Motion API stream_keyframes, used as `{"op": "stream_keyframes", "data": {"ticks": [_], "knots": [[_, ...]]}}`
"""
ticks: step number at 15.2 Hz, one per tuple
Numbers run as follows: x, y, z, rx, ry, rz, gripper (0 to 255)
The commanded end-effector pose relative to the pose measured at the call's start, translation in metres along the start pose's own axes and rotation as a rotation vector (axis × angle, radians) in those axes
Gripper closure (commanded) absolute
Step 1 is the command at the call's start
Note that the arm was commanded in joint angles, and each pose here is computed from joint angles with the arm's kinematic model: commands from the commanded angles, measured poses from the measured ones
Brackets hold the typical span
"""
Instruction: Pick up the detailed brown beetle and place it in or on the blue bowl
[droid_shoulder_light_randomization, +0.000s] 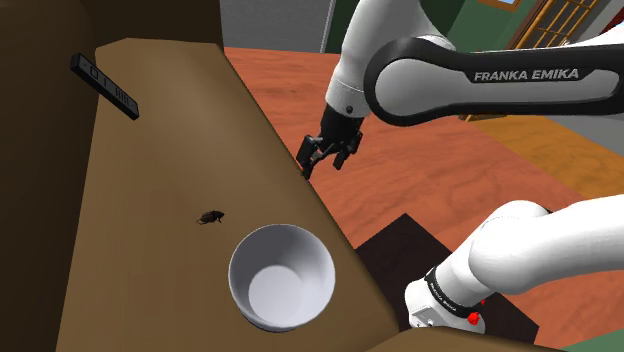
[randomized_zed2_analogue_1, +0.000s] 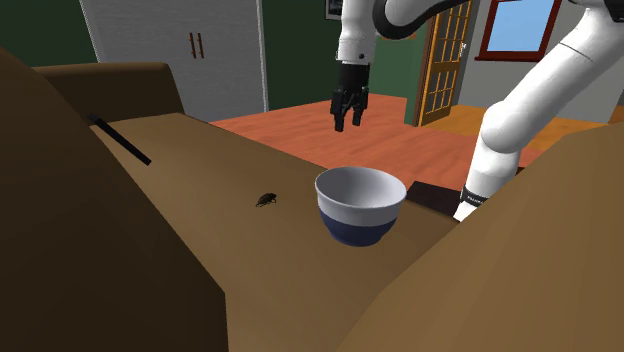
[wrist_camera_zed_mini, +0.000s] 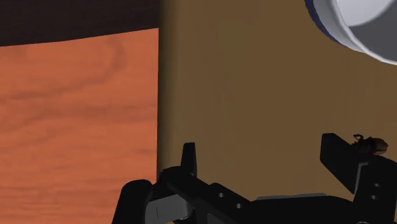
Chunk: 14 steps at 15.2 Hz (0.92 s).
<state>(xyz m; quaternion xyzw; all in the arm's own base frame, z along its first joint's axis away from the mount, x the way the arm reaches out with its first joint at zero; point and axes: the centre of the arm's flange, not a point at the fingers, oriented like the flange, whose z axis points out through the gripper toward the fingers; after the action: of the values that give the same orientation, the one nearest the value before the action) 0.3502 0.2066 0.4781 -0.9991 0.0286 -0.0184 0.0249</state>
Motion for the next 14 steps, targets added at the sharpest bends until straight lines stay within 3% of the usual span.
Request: {"op": "stream_keyframes", "data": {"ticks": [1,14], "knots": [[0.006,-0.023,0.011,-0.002,0.007,0.013,0],[0.057,-0.163,0.099,-0.024,0.041,0.090,0]]}}
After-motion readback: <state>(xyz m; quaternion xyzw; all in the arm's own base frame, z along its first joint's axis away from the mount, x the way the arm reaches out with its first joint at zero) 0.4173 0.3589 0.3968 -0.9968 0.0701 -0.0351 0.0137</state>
